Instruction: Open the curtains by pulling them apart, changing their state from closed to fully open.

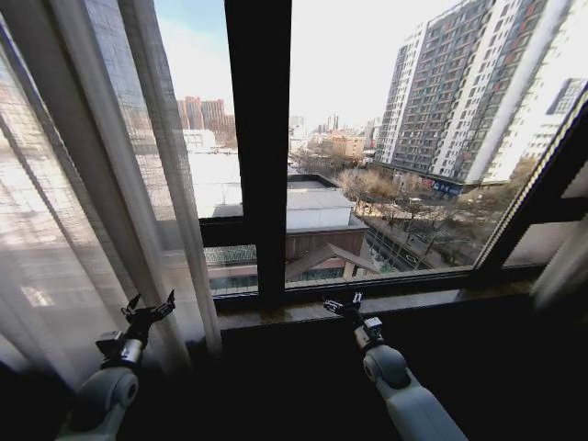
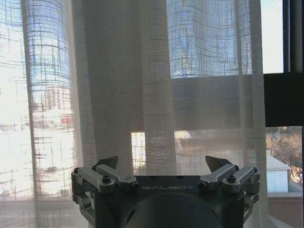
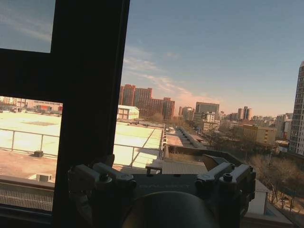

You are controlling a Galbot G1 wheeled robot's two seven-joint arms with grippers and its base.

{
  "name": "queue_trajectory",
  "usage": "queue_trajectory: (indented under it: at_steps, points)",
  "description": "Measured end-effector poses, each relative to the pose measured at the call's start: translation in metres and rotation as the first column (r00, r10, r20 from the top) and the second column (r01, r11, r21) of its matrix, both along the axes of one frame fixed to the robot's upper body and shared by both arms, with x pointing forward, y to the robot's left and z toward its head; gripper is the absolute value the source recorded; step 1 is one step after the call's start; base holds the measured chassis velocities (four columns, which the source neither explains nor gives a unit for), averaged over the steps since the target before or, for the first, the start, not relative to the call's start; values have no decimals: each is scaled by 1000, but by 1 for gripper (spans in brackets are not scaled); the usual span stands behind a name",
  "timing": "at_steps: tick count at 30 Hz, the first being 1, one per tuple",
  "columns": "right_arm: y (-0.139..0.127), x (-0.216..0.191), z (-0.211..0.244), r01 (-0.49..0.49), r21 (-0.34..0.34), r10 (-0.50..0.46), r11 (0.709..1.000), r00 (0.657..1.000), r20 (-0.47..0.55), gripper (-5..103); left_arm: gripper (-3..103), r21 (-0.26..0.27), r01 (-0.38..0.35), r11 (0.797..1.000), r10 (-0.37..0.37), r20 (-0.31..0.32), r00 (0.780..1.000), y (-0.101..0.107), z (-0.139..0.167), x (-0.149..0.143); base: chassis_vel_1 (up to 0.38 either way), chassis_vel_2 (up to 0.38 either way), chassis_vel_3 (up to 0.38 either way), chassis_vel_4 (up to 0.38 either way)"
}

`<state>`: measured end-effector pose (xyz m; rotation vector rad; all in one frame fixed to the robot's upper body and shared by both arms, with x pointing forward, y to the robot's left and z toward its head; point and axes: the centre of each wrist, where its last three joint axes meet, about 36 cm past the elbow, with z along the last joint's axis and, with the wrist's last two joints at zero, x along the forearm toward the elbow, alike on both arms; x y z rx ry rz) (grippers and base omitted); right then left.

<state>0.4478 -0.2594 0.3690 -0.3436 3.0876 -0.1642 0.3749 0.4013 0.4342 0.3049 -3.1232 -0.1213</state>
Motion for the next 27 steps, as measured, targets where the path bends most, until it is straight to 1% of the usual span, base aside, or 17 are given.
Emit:
queue_trajectory:
  at_steps: [1,3,5,6,7,9,10,11,15,19,27]
  points:
    - [0,0,0,0,0,0,1000,1000,0,100,100,0,0,1000,0,0,1000,0,0,0,0,0,0,0]
    - [0,0,0,0,0,0,1000,1000,0,100,100,18,-8,1000,7,17,1000,5,-4,1,0,0,0,0]
    - [0,0,0,0,0,0,1000,1000,0,100,100,51,-5,999,3,50,999,8,-11,1,0,0,0,0]
    - [0,0,0,0,0,0,1000,1000,0,100,100,67,3,998,-7,61,998,8,-17,0,0,0,0,0]
    - [0,0,0,0,0,0,1000,1000,0,100,100,67,3,998,-7,61,998,8,-17,0,0,0,0,0]
    - [0,0,0,0,0,0,1000,1000,0,100,100,81,22,996,-28,75,997,2,-35,-2,0,0,0,0]
    - [0,0,0,0,0,0,1000,1000,0,100,100,81,22,996,-28,75,997,2,-35,-2,0,0,0,0]
    - [0,0,0,0,0,0,1000,1000,0,100,100,77,29,997,-34,74,997,-3,-42,-3,0,0,0,0]
    - [0,0,0,0,0,0,1000,1000,0,100,100,44,36,998,-38,66,997,-16,-54,2,0,0,0,0]
    - [0,0,0,0,0,0,1000,1000,0,100,100,23,43,999,-44,73,996,-23,-54,8,0,0,0,0]
    - [0,0,0,0,0,0,1000,1000,0,100,100,13,34,999,-34,58,998,-21,-59,12,0,0,0,0]
